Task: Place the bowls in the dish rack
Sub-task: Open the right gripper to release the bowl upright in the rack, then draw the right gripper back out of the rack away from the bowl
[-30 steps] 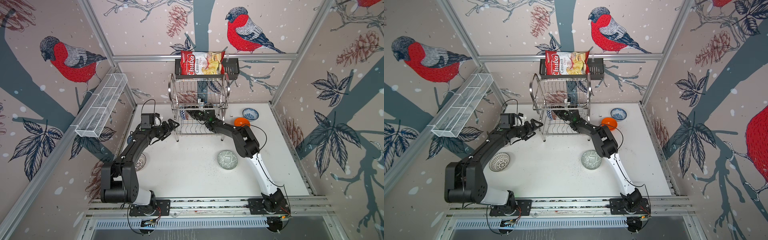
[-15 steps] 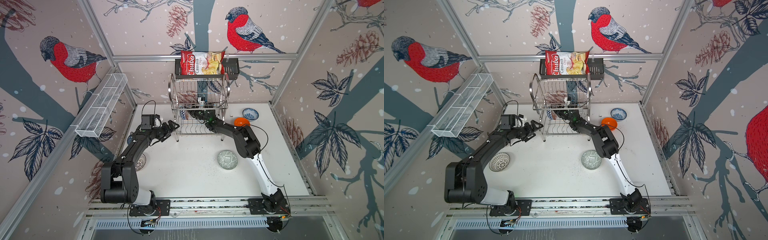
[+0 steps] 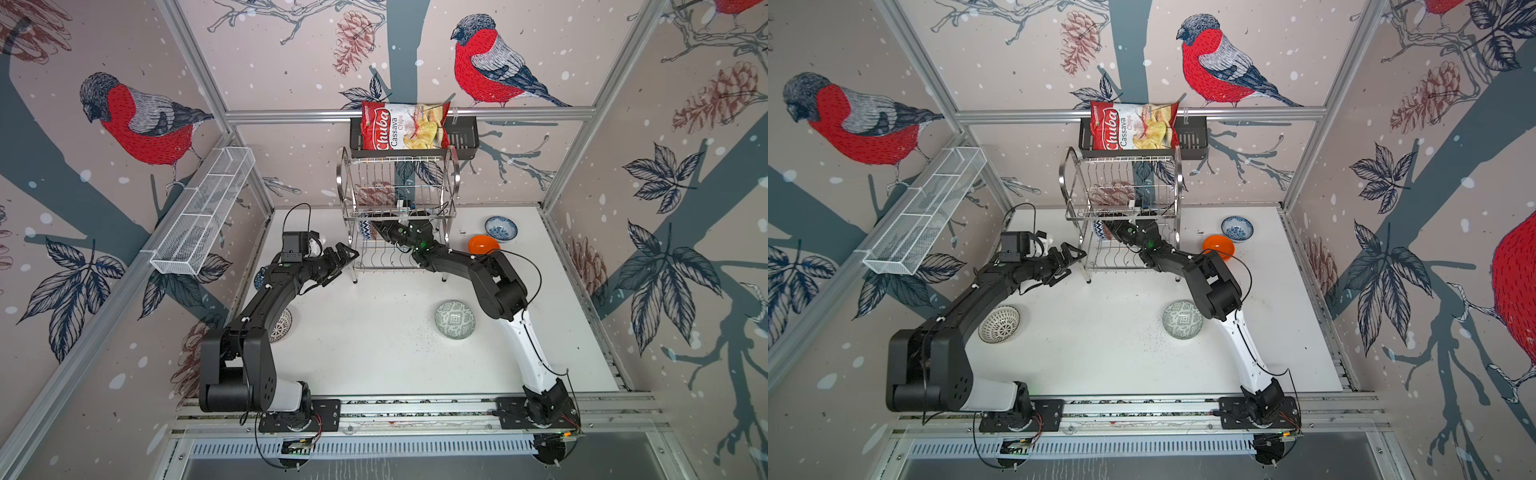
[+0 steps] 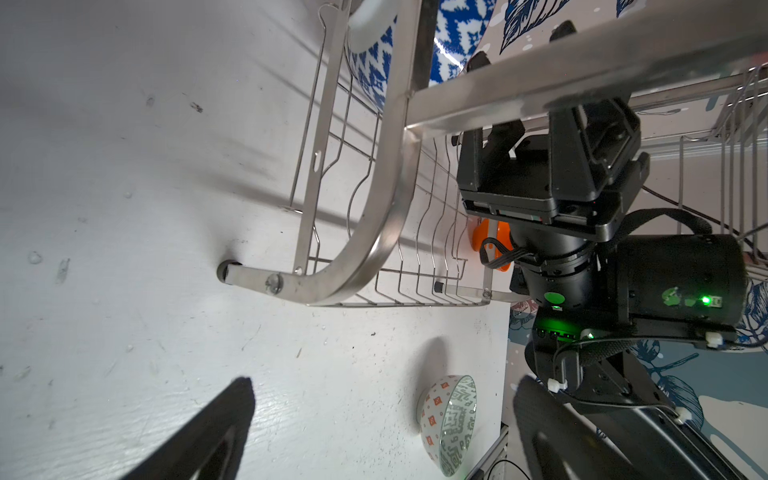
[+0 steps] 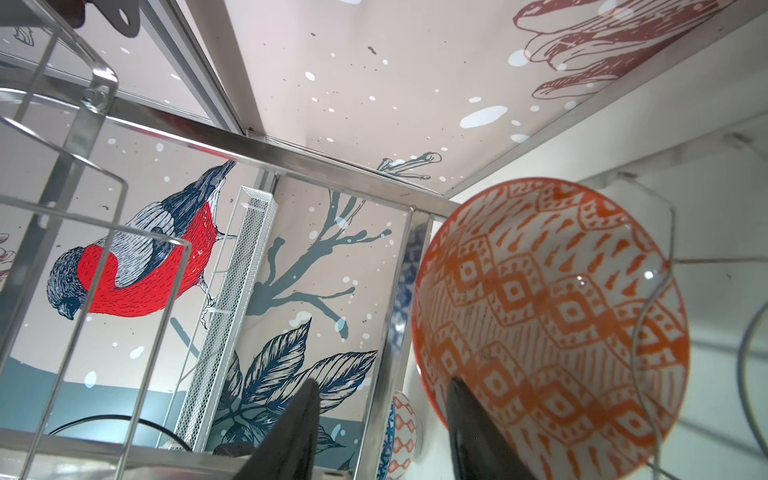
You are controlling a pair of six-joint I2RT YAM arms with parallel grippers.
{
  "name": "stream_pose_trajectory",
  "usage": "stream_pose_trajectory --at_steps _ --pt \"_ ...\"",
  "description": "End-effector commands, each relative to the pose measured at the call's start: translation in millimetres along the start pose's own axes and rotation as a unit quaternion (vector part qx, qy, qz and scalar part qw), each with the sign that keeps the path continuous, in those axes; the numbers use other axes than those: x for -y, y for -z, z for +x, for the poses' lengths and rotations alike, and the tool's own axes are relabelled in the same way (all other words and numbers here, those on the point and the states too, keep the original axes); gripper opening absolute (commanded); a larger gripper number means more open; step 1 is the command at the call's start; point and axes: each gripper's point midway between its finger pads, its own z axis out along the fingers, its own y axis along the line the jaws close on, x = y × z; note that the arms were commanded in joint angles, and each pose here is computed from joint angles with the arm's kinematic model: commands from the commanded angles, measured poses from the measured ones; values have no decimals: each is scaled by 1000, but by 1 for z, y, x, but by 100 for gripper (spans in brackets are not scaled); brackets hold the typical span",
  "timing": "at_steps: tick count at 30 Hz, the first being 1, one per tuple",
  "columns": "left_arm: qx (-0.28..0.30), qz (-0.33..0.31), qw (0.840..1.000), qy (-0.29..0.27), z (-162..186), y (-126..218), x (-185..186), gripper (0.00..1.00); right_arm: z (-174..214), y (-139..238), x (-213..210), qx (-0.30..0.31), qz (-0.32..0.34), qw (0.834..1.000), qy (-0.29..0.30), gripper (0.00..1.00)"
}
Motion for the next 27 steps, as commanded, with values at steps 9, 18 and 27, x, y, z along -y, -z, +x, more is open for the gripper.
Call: stream_pose_trajectory --at_steps 9,18,27 --pt "12 7 1000 -2 0 5 2 98 1 20 -23 26 -24 999 8 65" --pt "12 7 1000 -1 4 7 2 98 9 35 -25 38 -19 999 4 81" --pt "11 7 1000 1 7 7 -1 97 16 43 -24 38 -11 999 1 100"
